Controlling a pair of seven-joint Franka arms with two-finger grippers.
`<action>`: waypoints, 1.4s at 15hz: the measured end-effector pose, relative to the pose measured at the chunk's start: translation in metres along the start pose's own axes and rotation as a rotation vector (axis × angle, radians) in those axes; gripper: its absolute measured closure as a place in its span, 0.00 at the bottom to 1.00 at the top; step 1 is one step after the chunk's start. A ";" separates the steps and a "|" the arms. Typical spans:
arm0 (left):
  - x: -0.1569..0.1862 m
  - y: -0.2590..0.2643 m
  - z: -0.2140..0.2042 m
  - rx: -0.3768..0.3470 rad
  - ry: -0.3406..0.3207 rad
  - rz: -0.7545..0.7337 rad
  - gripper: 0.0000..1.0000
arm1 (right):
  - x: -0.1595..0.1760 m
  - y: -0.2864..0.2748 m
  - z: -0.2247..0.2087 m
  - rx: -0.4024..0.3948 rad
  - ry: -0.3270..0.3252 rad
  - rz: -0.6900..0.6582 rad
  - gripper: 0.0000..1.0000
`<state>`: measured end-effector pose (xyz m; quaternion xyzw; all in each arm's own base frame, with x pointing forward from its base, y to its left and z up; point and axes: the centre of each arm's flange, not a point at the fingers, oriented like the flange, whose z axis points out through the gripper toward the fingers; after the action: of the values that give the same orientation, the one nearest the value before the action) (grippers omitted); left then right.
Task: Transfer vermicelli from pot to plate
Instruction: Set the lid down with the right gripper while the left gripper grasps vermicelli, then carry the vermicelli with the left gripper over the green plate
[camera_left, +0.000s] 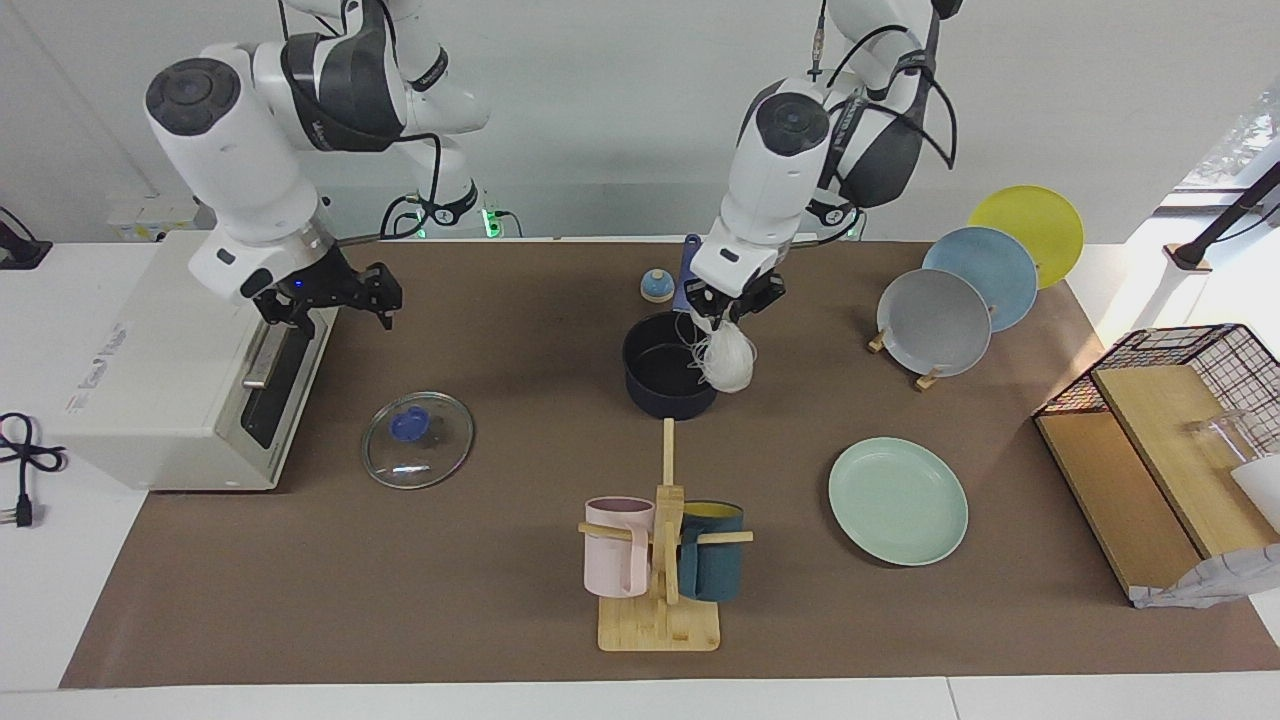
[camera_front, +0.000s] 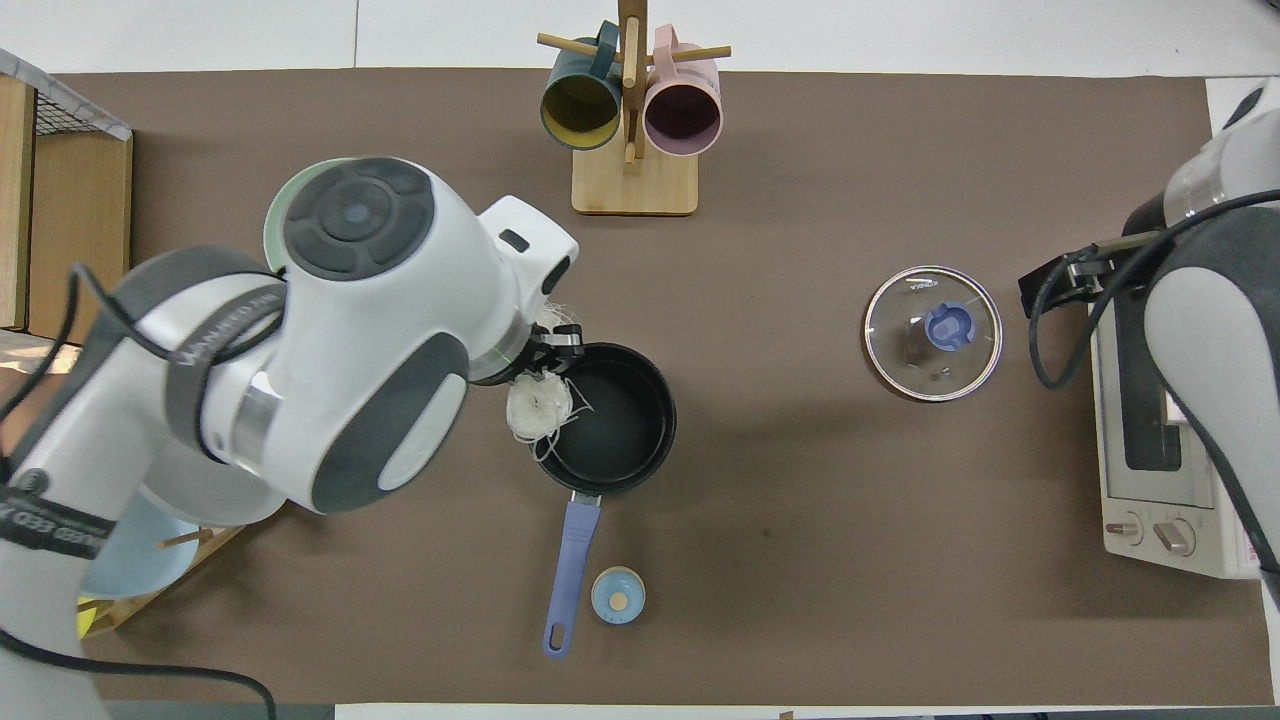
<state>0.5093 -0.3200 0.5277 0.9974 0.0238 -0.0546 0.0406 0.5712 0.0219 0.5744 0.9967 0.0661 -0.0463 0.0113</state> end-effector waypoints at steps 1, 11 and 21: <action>0.008 -0.020 -0.019 -0.017 -0.001 -0.006 0.78 | -0.010 0.000 -0.013 -0.001 -0.001 0.001 0.00; 0.126 -0.211 -0.013 -0.074 0.100 0.060 0.78 | -0.032 0.002 -0.044 -0.002 0.005 0.015 0.00; 0.185 -0.240 0.111 -0.004 0.172 0.147 0.78 | -0.038 0.001 -0.051 -0.003 0.015 0.015 0.00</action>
<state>0.6689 -0.0826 0.3785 0.9974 -0.0457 0.0342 0.0444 0.5389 0.0173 0.6286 0.9974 0.0589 -0.0385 0.0127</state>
